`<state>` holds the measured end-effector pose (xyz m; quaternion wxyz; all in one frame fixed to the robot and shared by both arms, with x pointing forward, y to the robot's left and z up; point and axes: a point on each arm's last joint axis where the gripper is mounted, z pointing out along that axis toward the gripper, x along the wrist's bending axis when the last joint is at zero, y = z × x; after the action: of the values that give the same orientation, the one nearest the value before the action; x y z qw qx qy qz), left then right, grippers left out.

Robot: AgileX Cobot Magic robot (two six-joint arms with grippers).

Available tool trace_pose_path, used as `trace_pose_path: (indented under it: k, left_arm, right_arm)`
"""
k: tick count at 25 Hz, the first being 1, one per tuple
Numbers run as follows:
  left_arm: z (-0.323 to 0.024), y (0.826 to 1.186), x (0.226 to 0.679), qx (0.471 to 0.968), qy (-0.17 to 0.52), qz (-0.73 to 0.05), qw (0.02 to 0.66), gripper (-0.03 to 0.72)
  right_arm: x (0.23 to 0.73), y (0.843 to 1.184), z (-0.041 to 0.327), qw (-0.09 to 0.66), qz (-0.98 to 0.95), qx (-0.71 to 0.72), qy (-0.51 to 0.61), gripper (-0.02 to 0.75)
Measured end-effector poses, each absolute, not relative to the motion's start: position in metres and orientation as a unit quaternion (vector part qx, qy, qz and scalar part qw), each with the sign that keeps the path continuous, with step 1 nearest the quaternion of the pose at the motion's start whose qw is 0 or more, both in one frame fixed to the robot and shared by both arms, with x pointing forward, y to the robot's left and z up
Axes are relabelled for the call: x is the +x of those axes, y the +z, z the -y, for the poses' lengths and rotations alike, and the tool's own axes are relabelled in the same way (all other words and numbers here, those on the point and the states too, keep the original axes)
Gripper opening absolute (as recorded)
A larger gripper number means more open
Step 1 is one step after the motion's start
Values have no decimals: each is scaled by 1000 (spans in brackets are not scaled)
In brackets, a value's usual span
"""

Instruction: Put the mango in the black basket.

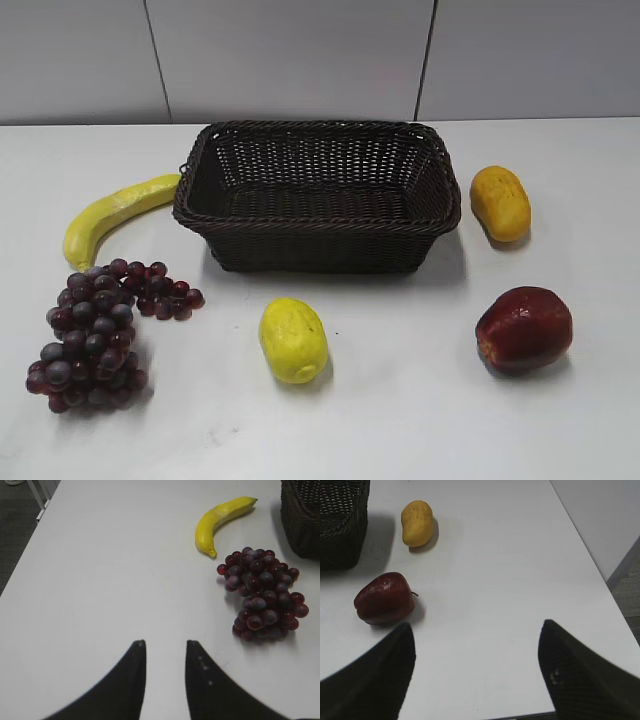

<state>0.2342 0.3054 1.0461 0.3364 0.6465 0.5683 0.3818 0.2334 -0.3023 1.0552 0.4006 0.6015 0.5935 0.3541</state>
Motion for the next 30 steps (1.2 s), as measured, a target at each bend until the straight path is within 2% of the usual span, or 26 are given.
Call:
trace_pose_path:
  k: [25, 30]
  left_arm:
    - [-305, 1046, 234, 647, 382, -568, 336, 201]
    - [-305, 1046, 234, 647, 382, -568, 336, 201]
  right_arm:
    - [235, 1056, 302, 397, -596, 603, 351, 589]
    - [255, 1078, 302, 436, -572, 575, 389, 589]
